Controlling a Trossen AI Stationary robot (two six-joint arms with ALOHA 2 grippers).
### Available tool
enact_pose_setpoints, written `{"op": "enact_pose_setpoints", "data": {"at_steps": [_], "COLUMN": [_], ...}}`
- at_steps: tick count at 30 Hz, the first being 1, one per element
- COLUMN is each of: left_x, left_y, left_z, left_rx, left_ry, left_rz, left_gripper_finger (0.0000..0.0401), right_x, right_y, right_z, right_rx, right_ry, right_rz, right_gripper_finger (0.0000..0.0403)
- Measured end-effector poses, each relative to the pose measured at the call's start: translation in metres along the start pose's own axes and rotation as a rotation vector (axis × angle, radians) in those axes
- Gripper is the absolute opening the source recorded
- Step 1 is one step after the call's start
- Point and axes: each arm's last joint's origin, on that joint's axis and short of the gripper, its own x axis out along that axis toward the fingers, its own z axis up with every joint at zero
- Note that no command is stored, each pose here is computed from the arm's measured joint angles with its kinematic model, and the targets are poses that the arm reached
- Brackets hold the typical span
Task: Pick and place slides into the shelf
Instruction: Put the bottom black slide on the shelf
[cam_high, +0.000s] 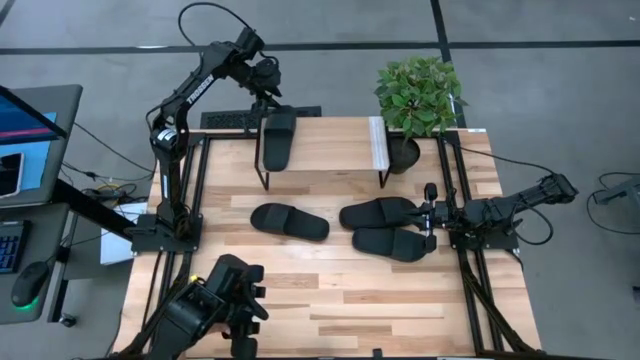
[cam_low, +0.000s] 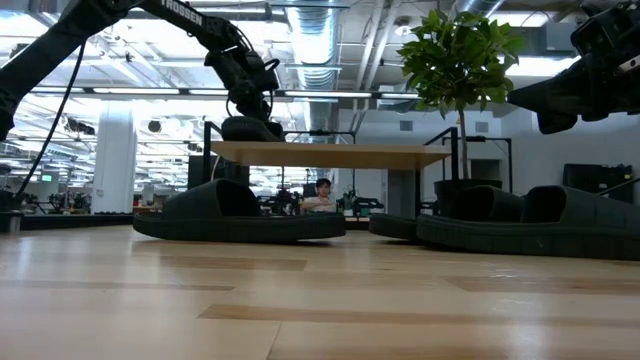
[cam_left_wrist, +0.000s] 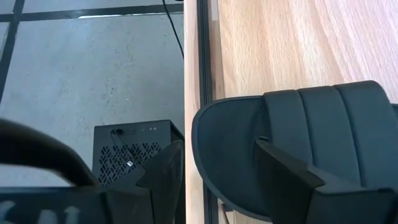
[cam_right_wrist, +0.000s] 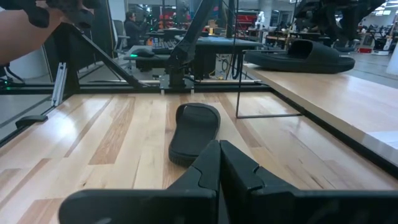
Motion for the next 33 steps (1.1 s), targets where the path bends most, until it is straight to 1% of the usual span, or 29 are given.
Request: {"op": "enact_pose_setpoints", "data": {"at_steps": [16, 21, 24, 27, 30, 33], "left_x": [0.0, -0.004, -0.014, -0.033, -0.058, -0.086], "left_y": [-0.001, -0.001, -0.004, -0.009, -0.019, -0.035], "left_z": [-0.001, -0.001, 0.002, 0.009, 0.019, 0.029], "left_rx": [-0.009, 0.009, 0.035, 0.063, 0.075, 0.085], "left_ry": [0.007, 0.064, 0.095, 0.096, 0.057, -0.026], "left_rz": [-0.007, 0.04, 0.091, 0.165, 0.236, 0.262], "left_gripper_finger": [0.0183, 0.0183, 0.0183, 0.0183, 0.0183, 0.0183], "right_x": [0.0, 0.0, 0.0, 0.0, 0.0, 0.0], "right_y": [0.0, 0.0, 0.0, 0.0, 0.0, 0.0], "right_z": [0.0, 0.0, 0.0, 0.0, 0.0, 0.0], "right_rx": [0.0, 0.0, 0.0, 0.0, 0.0, 0.0], "right_ry": [0.0, 0.0, 0.0, 0.0, 0.0, 0.0], "right_rz": [0.0, 0.0, 0.0, 0.0, 0.0, 0.0], "right_gripper_finger": [0.0, 0.0, 0.0, 0.0, 0.0, 0.0]}}
